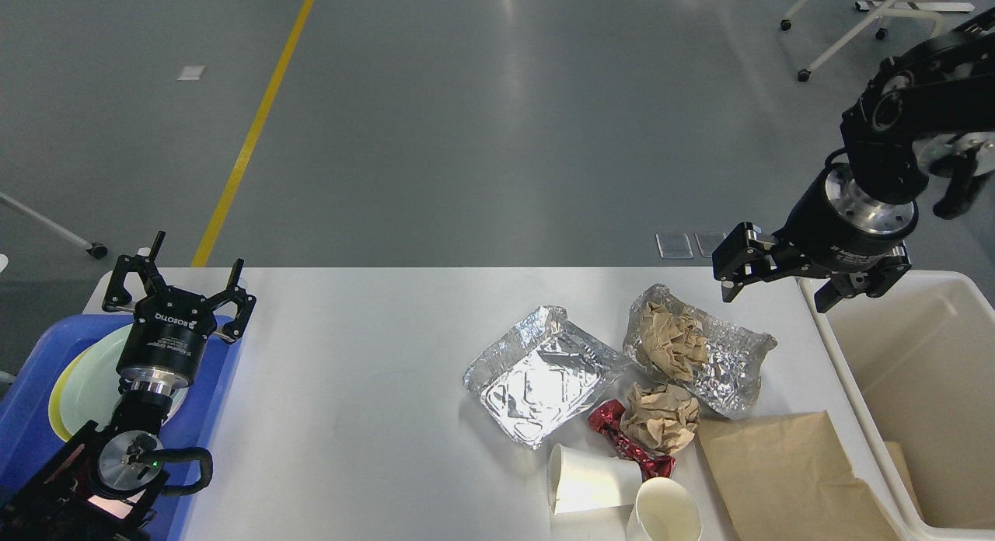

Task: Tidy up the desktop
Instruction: 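Lower the right gripper toward the brown paper bag by the bin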

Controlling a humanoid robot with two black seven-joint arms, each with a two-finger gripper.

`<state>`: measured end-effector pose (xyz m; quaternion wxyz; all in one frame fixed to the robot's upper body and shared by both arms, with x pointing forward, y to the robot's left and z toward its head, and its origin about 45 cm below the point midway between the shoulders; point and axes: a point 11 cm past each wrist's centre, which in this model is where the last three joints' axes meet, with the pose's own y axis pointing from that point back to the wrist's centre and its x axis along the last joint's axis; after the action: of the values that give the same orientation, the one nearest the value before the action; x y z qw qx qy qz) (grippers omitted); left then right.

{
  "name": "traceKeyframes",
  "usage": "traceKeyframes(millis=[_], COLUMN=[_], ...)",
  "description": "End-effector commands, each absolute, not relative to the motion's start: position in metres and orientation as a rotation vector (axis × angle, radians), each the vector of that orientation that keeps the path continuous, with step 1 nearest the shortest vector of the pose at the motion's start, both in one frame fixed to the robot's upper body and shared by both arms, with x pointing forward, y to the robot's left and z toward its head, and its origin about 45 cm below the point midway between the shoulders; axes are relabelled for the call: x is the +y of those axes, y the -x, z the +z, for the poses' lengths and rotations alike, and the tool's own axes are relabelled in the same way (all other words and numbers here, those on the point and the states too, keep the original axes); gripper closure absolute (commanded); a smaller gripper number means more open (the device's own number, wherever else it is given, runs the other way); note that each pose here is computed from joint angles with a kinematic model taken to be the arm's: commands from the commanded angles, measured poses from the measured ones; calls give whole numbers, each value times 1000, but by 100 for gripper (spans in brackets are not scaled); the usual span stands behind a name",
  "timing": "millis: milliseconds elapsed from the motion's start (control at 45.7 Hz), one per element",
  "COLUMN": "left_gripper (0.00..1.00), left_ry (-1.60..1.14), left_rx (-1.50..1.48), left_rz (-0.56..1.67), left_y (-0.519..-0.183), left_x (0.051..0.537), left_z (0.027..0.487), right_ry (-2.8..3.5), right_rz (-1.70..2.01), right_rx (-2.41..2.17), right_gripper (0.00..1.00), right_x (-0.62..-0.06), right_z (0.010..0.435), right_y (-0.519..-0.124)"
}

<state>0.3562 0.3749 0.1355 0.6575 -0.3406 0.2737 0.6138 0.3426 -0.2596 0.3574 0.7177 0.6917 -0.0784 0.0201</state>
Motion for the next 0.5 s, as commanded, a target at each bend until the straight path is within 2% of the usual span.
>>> traceKeyframes(millis=[0,481], left_gripper=[4,4], left_ry=[772,773], left_rx=[620,619], left_rz=[1390,1391], left_y=[-356,-356], left_x=[375,375], left_z=[136,136], right_ry=[-1527,-1517], right_rz=[106,107], right_rx=[-125,-120], right_gripper=[0,0], right_x=[-239,-256], right_z=[382,382], right_y=[-317,-313])
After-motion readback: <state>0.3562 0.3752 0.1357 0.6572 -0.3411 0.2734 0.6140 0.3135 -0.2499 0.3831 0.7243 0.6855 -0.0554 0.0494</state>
